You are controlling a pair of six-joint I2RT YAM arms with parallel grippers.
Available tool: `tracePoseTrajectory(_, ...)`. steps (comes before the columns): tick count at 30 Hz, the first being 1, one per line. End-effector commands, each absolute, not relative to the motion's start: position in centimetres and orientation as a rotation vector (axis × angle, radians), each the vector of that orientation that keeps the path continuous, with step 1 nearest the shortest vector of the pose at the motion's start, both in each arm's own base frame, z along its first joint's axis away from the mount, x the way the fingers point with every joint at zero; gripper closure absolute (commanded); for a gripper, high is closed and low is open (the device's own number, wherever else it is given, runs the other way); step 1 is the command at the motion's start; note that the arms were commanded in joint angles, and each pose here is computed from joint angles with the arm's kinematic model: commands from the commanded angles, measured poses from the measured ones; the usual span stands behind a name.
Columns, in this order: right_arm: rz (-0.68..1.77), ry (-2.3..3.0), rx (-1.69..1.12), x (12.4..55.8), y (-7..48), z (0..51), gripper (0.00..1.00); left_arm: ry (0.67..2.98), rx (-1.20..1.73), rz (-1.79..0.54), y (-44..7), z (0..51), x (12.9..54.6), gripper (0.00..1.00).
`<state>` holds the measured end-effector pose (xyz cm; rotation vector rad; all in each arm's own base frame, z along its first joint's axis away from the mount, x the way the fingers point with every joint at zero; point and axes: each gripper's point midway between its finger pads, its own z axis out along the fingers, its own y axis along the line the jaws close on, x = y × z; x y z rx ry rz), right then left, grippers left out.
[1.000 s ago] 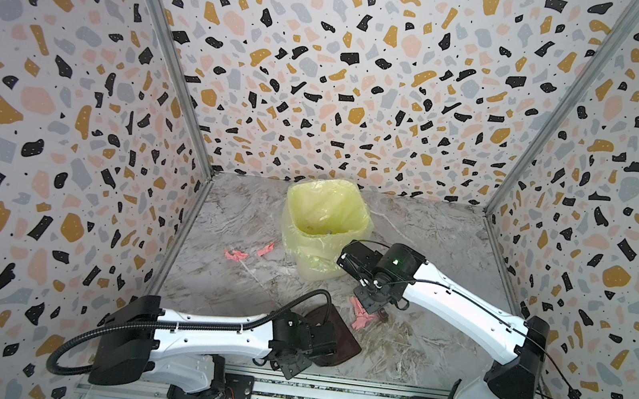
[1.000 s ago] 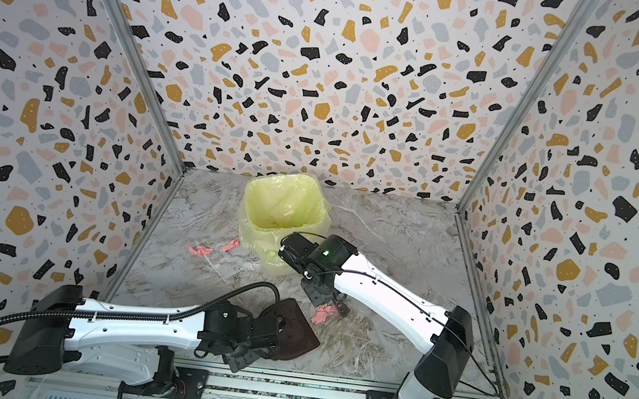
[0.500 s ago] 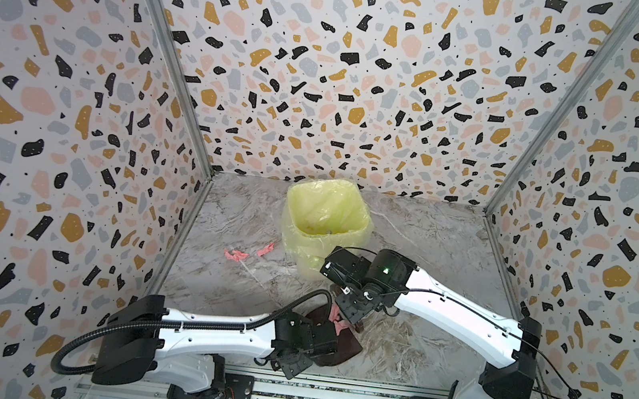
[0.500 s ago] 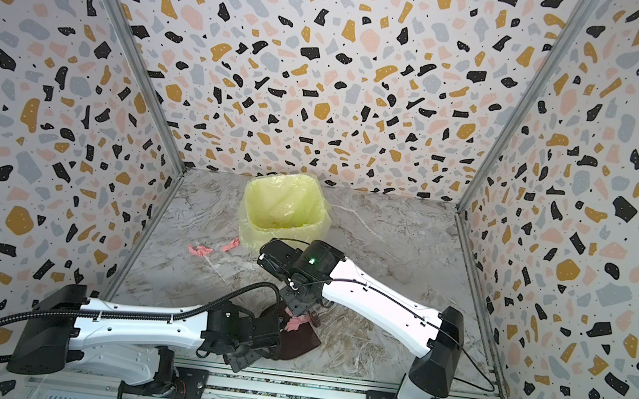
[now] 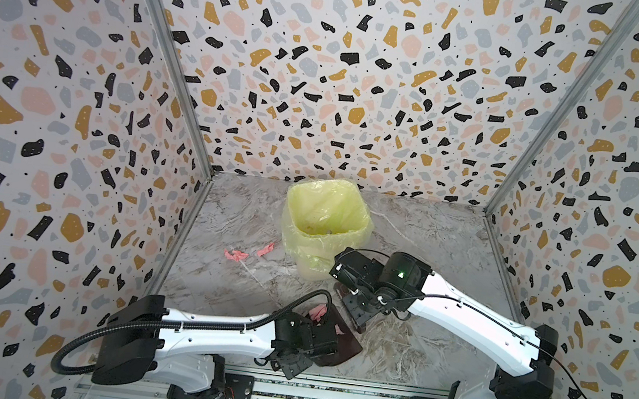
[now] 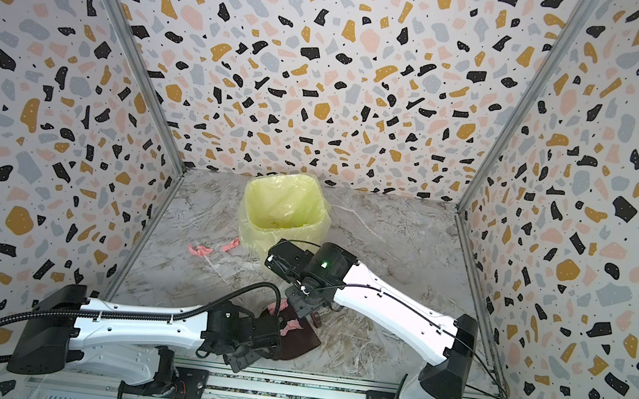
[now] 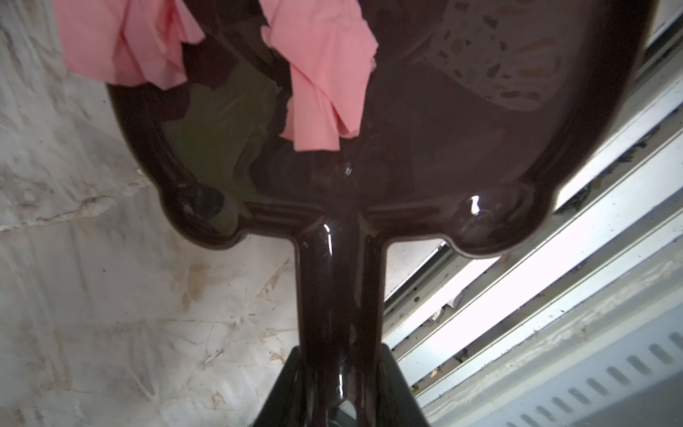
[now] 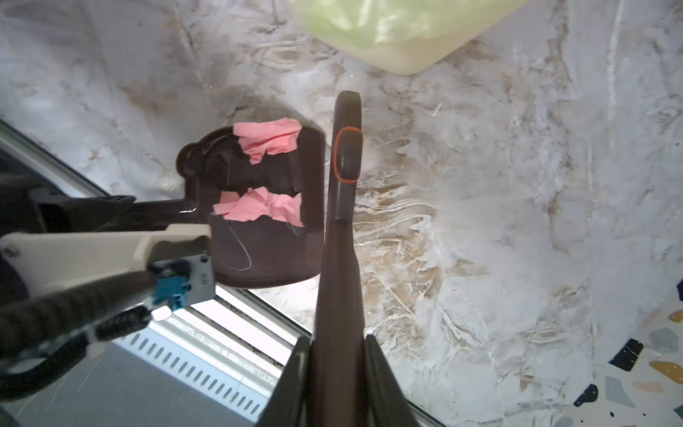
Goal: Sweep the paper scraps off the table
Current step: 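Sweep the pink scraps into the dustpan with the right gripper's brush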
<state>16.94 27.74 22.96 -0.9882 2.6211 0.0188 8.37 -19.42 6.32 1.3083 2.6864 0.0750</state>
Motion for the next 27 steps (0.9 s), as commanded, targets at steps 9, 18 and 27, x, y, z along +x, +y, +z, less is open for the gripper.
tracePoseTrajectory(9,-0.018,2.545,-1.127,17.2,30.7,22.3,1.0,2.699,1.315,0.127,-18.6,5.9,8.5,1.0)
tracePoseTrajectory(18,0.078,2.51,-1.295,14.0,32.1,22.9,1.0,2.697,1.292,0.148,-18.4,6.2,8.9,1.0)
tracePoseTrajectory(27,0.188,2.504,-1.409,10.7,31.7,23.5,1.0,2.693,1.276,0.159,-18.3,6.4,9.2,1.0)
